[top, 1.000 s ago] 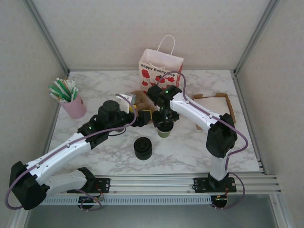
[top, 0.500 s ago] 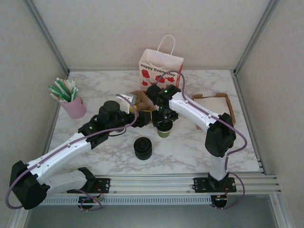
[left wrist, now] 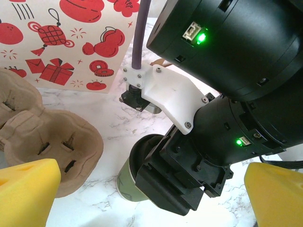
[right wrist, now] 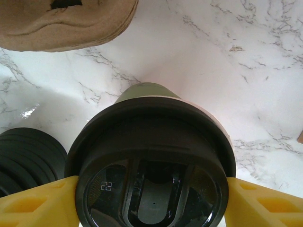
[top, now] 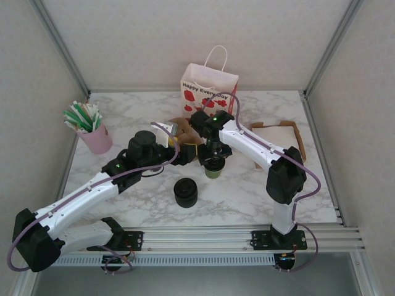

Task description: Pack the takeout coffee

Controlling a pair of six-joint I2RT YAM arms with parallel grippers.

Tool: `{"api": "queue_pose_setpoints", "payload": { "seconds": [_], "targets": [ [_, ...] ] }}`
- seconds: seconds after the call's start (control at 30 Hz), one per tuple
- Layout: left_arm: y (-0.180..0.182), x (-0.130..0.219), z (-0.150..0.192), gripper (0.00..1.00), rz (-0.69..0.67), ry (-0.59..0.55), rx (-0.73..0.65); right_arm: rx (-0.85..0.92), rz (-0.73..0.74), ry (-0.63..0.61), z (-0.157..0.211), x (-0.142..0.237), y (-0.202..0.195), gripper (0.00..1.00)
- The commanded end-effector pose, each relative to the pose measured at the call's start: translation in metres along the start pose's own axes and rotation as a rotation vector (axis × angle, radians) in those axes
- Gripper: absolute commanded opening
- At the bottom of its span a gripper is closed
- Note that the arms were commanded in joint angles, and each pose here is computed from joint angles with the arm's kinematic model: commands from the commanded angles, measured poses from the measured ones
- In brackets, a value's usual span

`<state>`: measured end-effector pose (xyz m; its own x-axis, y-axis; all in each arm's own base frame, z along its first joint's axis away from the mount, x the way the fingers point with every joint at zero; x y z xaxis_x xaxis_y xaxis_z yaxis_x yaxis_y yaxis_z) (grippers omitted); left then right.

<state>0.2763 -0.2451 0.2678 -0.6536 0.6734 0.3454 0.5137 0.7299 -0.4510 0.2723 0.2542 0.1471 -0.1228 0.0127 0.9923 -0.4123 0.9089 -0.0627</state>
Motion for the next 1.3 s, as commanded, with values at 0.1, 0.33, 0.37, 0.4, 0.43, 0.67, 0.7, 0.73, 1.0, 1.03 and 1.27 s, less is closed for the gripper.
{"api": "queue_pose_setpoints", "payload": {
  "seconds": [0.1, 0.33, 0.37, 0.4, 0.43, 0.67, 0.7, 0.73, 1.0, 1.03, 1.27],
  "targets": [
    [-0.002, -0.003, 0.002, 1.00, 0.020, -0.001, 0.008, -0.012, 0.034, -0.018, 0.005, 0.013, -0.007, 0.73],
    [-0.003, -0.003, 0.003, 1.00, 0.022, 0.000, 0.010, -0.008, 0.039, -0.013, 0.005, 0.010, -0.006, 0.73],
    [-0.002, -0.004, 0.003, 1.00, 0.022, 0.001, 0.010, -0.009, 0.040, -0.010, 0.005, 0.010, -0.007, 0.73],
    [-0.002, -0.004, 0.003, 1.00, 0.022, 0.001, 0.010, -0.010, 0.042, -0.013, 0.005, 0.010, -0.007, 0.73],
    [-0.002, -0.004, 0.003, 1.00, 0.021, 0.000, 0.010, -0.010, 0.043, -0.017, 0.005, 0.012, -0.007, 0.73],
    [-0.002, -0.005, 0.004, 1.00, 0.022, 0.004, 0.010, -0.012, 0.017, -0.048, 0.002, 0.021, -0.005, 0.73],
    [-0.002, -0.005, 0.004, 1.00, 0.021, 0.003, 0.011, -0.013, 0.015, -0.053, 0.001, 0.022, -0.005, 0.73],
    [-0.002, -0.005, 0.004, 1.00, 0.023, 0.003, 0.011, -0.015, 0.010, -0.057, 0.001, 0.023, -0.005, 0.73],
    [-0.002, -0.005, 0.003, 1.00, 0.024, 0.003, 0.011, -0.010, 0.006, -0.019, 0.004, 0.009, -0.002, 0.73],
    [-0.002, -0.005, 0.003, 1.00, 0.025, 0.002, 0.011, -0.009, 0.002, -0.014, 0.005, 0.007, -0.001, 0.73],
    [-0.001, -0.005, 0.004, 1.00, 0.021, 0.003, 0.013, -0.008, -0.005, 0.003, 0.006, -0.001, 0.002, 0.73]
  ]
}}
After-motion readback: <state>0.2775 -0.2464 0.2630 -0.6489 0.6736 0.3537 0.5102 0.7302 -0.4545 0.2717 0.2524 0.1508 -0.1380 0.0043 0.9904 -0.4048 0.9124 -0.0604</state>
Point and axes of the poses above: each hand's point on the last joint's axis, 136 mm out from that joint toward the fingers, its own x axis back along the fingers, its own y axis along the line the jaws close on, z = x × y, the point moved 1 cm from there along x, back along the fingers, and after that the axes turned 1 degree about x, right-handed, at the moved point
